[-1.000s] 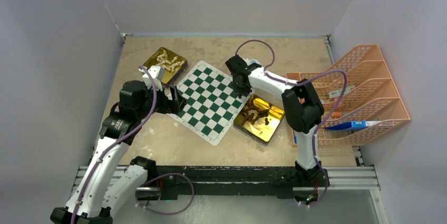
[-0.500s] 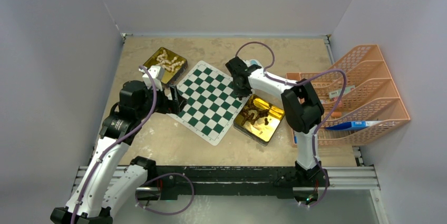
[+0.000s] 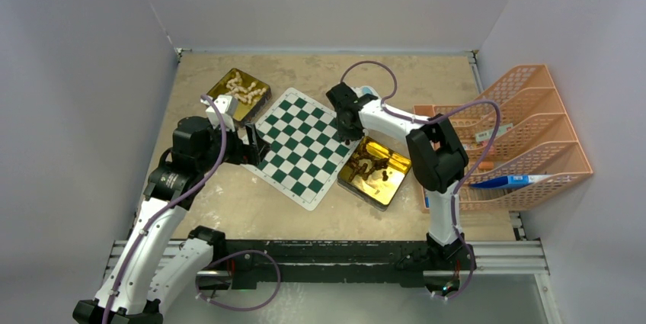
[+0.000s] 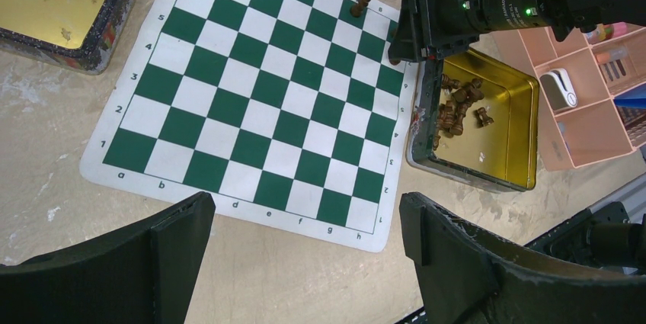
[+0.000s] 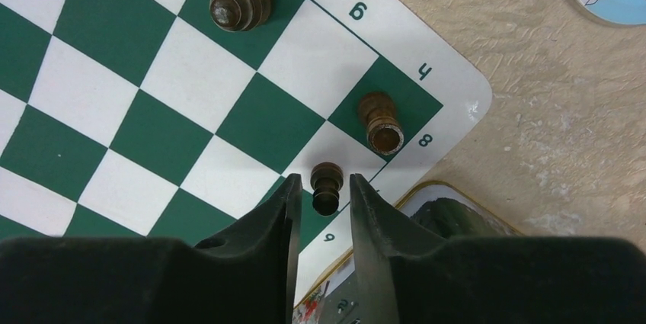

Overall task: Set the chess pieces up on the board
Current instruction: Place the chess piece on the chessboard, then pick up the chess piece from the storage box.

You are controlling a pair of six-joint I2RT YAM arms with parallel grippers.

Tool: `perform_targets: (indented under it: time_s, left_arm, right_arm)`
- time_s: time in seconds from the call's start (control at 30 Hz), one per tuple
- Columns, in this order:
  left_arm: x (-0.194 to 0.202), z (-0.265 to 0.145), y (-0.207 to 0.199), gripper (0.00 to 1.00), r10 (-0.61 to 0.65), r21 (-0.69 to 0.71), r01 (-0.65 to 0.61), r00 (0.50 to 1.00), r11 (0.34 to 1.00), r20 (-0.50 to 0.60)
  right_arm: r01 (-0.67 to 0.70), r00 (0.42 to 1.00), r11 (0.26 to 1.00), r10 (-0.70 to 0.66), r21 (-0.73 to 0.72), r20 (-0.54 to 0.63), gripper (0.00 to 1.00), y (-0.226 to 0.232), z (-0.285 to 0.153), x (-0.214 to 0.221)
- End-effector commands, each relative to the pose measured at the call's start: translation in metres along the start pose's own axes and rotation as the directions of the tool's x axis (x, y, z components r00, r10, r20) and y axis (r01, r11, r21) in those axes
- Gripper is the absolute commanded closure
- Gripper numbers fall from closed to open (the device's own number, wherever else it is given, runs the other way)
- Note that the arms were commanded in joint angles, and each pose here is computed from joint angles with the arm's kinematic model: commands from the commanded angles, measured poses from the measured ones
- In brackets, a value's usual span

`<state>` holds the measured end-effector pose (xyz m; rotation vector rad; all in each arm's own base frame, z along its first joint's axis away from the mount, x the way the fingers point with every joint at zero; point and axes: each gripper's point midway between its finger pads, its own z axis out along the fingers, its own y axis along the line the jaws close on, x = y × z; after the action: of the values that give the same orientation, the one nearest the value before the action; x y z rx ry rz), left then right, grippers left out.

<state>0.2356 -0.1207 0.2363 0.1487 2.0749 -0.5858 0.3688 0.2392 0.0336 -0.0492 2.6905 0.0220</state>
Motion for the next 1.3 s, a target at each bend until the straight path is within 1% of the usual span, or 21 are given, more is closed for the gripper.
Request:
perform_targets:
  time_s: [0.0,0.1,0.33,0.67,0.93,1.1,1.27]
  left_arm:
    - [-0.007,0.0,-0.004,0.08,0.003,0.015,-0.004,1.0,1.0,0.03]
    - [-0.006,0.0,-0.004,0.08,0.003,0.016,-0.004,1.0,1.0,0.029]
    - [-0.006,0.0,-0.004,0.08,0.002,0.016,-0.003,1.0,1.0,0.027]
    - [-0.006,0.001,-0.004,0.08,0.002,0.014,-0.002,1.0,1.0,0.024]
    - [-0.006,0.0,-0.004,0.08,0.001,0.014,-0.001,1.0,1.0,0.026]
    - [-0.006,0.0,-0.005,0.08,0.002,0.019,-0.003,1.0,1.0,0.026]
    - [-0.006,0.0,-0.005,0.08,0.003,0.02,-0.003,1.0,1.0,0.026]
  right_arm:
    - [-0.017,1.0,1.0,0.018,-0.017,0.02,0.66,0.002,-0.011,-0.007]
    - [-0.025,0.999,0.999,0.027,-0.045,0.036,0.64,0.006,-0.021,-0.013]
    - [-0.025,0.997,0.996,0.031,-0.088,0.067,0.63,0.011,-0.046,-0.027]
    - [-0.049,0.992,0.995,0.058,-0.085,0.113,0.64,-0.001,-0.08,-0.032]
    - [-0.09,0.991,0.996,0.091,-0.022,0.102,0.67,-0.036,-0.098,0.003]
    - [-0.098,0.994,0.995,0.096,0.027,0.059,0.67,-0.055,-0.09,0.034]
    - [-0.118,0.992,0.989,0.115,0.087,0.041,0.69,-0.071,-0.083,0.05]
